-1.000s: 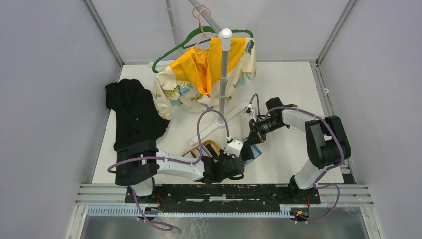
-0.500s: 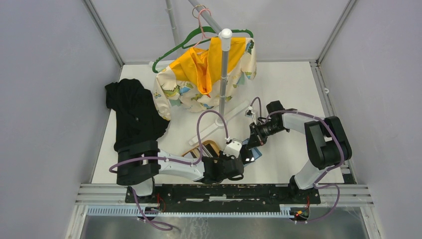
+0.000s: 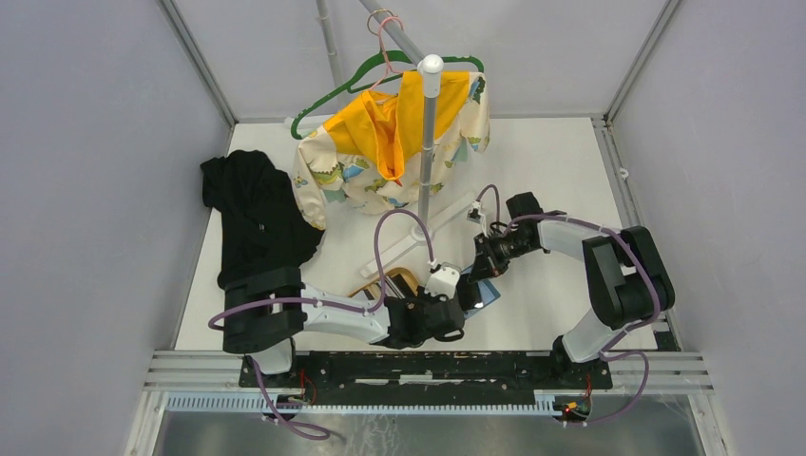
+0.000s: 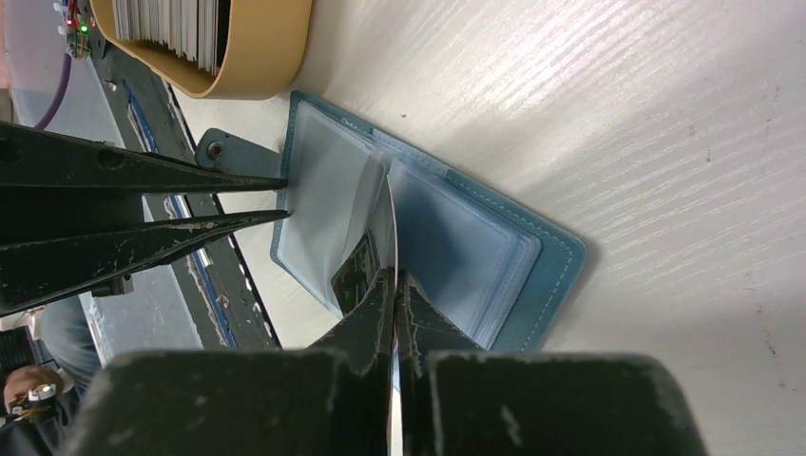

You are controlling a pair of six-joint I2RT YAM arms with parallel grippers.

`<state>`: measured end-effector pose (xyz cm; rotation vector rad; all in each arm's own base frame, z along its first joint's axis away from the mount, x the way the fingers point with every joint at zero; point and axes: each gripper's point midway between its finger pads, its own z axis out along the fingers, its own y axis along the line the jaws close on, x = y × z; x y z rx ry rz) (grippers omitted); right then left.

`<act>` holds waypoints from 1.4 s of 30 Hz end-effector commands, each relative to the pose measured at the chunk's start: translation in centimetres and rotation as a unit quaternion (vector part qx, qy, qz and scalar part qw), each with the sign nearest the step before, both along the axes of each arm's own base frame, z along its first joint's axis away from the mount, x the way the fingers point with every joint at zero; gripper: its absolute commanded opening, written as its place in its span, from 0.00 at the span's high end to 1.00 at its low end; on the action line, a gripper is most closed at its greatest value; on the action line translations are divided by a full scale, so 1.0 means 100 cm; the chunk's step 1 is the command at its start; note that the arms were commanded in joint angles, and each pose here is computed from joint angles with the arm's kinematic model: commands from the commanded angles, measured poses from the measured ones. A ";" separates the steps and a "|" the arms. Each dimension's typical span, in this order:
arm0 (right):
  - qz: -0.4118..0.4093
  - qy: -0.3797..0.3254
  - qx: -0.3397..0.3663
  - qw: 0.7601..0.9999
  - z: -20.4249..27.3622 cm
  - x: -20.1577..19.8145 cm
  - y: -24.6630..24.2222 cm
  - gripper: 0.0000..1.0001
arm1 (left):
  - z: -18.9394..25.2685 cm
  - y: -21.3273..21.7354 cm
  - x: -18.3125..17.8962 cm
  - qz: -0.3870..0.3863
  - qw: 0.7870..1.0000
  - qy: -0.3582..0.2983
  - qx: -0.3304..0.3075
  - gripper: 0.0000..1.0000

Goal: Put the credit cards into the card holder
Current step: Insert the credit card into the card holder.

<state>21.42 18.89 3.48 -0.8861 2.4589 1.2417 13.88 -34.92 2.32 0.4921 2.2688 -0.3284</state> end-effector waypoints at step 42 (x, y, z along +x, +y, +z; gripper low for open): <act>-0.001 -0.014 -0.094 0.995 -0.021 -0.014 -0.006 1.00 | -0.017 0.008 0.010 0.014 1.000 0.025 0.012 0.78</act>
